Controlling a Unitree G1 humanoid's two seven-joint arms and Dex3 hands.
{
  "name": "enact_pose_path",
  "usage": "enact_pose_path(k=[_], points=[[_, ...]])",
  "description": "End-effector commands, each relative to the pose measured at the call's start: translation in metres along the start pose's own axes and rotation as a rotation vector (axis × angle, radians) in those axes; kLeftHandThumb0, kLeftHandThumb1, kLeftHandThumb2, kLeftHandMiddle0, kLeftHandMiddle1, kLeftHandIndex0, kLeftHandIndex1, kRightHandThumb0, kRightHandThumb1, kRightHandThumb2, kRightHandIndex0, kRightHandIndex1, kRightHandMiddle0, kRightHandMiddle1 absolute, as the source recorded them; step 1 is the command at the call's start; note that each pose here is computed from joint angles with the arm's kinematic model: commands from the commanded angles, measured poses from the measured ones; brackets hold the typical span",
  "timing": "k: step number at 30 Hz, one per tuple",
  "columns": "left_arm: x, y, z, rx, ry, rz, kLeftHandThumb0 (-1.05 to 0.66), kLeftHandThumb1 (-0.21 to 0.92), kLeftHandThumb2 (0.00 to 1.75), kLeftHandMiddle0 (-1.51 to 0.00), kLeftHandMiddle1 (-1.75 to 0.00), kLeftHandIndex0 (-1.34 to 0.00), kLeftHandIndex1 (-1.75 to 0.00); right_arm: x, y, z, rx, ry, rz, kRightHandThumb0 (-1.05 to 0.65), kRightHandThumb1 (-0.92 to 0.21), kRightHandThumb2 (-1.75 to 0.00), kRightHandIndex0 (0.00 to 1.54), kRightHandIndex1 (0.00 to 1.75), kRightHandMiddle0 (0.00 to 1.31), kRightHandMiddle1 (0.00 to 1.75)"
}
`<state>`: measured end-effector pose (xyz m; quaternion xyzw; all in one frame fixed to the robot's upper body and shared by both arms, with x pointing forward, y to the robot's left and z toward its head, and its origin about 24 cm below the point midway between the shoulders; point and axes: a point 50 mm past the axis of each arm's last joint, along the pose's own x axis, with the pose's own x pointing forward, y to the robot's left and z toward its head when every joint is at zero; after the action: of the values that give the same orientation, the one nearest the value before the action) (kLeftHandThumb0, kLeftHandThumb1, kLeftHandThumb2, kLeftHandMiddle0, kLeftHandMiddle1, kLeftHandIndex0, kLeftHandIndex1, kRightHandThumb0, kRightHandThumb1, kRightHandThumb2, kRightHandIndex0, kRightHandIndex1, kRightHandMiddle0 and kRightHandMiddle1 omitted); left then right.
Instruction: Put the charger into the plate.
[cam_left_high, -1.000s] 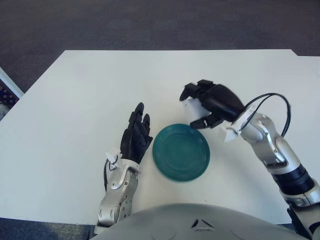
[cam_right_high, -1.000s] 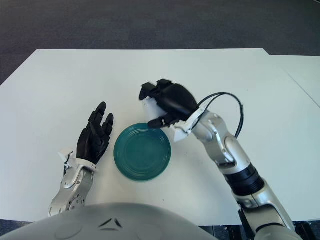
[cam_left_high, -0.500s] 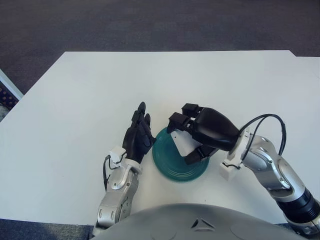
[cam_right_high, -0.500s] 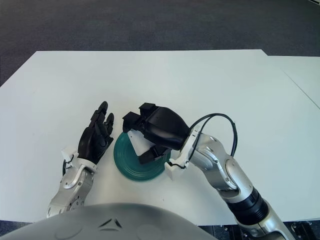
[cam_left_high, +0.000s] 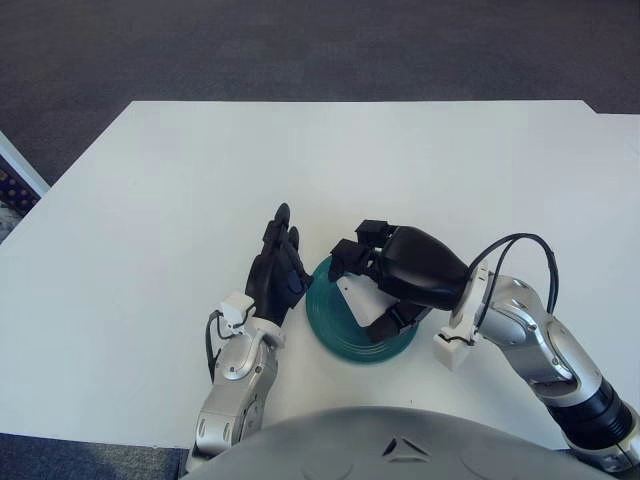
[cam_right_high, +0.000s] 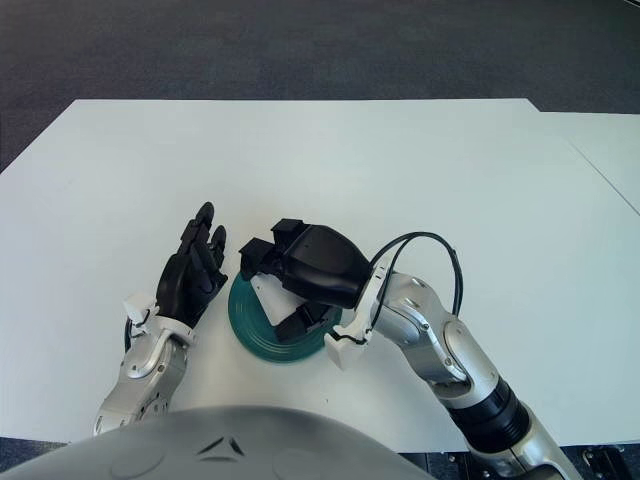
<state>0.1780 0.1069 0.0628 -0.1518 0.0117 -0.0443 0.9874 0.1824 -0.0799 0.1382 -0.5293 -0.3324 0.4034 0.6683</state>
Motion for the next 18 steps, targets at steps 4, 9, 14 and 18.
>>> enact_pose_path(k=[4, 9, 14, 18], points=[[-0.0007, -0.0003, 0.0011, 0.007, 0.002, 0.003, -1.05, 0.92, 1.05, 0.0, 0.0, 0.0, 0.0, 0.0023, 0.0011, -0.0027, -0.014, -0.018, 0.045, -0.44, -0.44, -1.16, 1.01, 1.75, 0.52, 1.75], [-0.0002, -0.0004, 0.001, 0.004, 0.009, 0.0, -1.05, 0.92, 1.03, 0.0, 0.0, 0.0, 0.0, 0.0034, 0.0037, -0.0027, -0.033, -0.029, 0.05, -0.44, -0.44, -1.16, 1.02, 1.75, 0.52, 1.75], [0.0005, -0.0009, 0.0009, -0.005, 0.007, 0.0, -1.05, 0.92, 1.02, 0.0, 0.0, 0.0, 0.0, 0.0038, 0.0049, -0.0023, -0.037, -0.039, 0.056, -0.44, -0.45, -1.16, 1.03, 1.75, 0.51, 1.75], [0.0013, -0.0018, 0.0009, -0.006, 0.001, -0.001, -1.05, 0.92, 1.02, 0.0, 0.0, 0.0, 0.0, 0.0041, 0.0051, -0.0011, -0.033, -0.048, 0.057, -0.44, -0.45, -1.16, 1.03, 1.75, 0.51, 1.75]])
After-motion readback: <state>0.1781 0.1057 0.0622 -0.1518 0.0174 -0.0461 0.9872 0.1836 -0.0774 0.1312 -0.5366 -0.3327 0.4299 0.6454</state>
